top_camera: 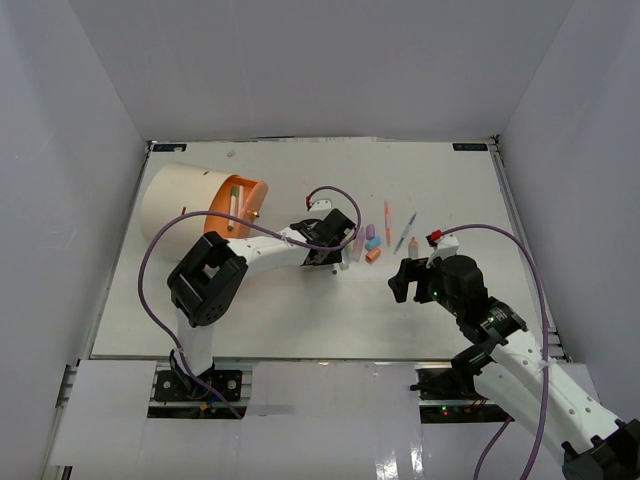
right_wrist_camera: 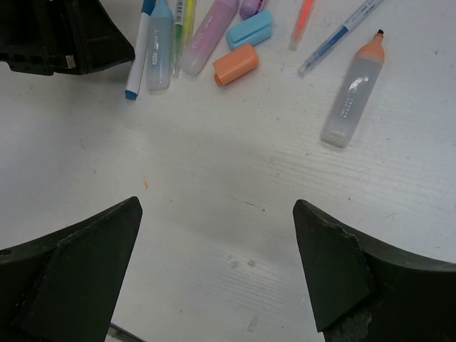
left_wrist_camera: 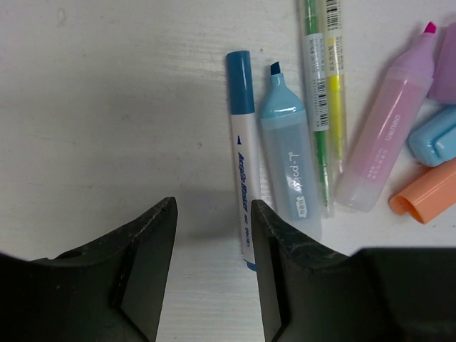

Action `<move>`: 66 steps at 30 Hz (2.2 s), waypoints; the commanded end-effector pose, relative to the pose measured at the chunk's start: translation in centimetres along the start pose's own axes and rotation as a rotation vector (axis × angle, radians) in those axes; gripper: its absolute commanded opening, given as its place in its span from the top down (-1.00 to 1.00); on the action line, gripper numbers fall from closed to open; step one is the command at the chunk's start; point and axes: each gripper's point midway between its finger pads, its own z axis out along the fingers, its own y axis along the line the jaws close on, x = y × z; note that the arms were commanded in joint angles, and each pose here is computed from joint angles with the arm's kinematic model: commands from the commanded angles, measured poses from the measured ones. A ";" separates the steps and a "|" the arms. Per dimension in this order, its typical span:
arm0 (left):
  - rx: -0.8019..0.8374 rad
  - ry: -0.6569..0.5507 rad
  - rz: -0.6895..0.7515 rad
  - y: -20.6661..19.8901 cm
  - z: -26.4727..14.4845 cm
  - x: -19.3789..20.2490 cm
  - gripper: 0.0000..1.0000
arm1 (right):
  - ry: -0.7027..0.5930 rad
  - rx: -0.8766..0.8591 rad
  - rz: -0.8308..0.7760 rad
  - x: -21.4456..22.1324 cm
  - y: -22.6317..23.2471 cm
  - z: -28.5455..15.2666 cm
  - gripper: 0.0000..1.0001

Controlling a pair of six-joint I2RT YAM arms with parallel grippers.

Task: Sort the stationery into containers
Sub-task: Pick up the pen from the center of the board.

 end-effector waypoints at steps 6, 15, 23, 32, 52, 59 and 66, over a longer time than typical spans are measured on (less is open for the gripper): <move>0.016 0.004 0.008 -0.6 0.6 0.2 -0.11 | -0.036 -0.008 0.011 -0.8 0.2 0.0 -0.87; 0.012 -0.012 0.003 -0.1 0.1 -0.2 -0.11 | -0.031 -0.008 0.011 -0.7 0.2 0.1 -0.86; -0.002 0.005 -0.005 0.7 0.5 0.4 -0.08 | -0.021 -0.006 0.009 -0.4 0.1 0.3 -0.86; -0.007 0.008 0.004 0.1 1.6 0.3 -0.08 | -0.017 -0.008 0.010 -0.2 0.1 0.3 -0.86; -0.028 -0.019 0.046 2.6 -0.5 0.1 0.37 | -0.013 -0.007 0.007 -0.2 0.1 0.5 -0.87; 0.068 -0.118 0.172 2.0 -4.9 -3.8 0.63 | -0.009 -0.003 0.006 -0.1 0.0 0.5 -0.87; 0.186 -0.268 0.285 1.2 -12.7 -9.8 0.66 | -0.011 -0.003 0.003 -0.2 0.1 0.5 -0.87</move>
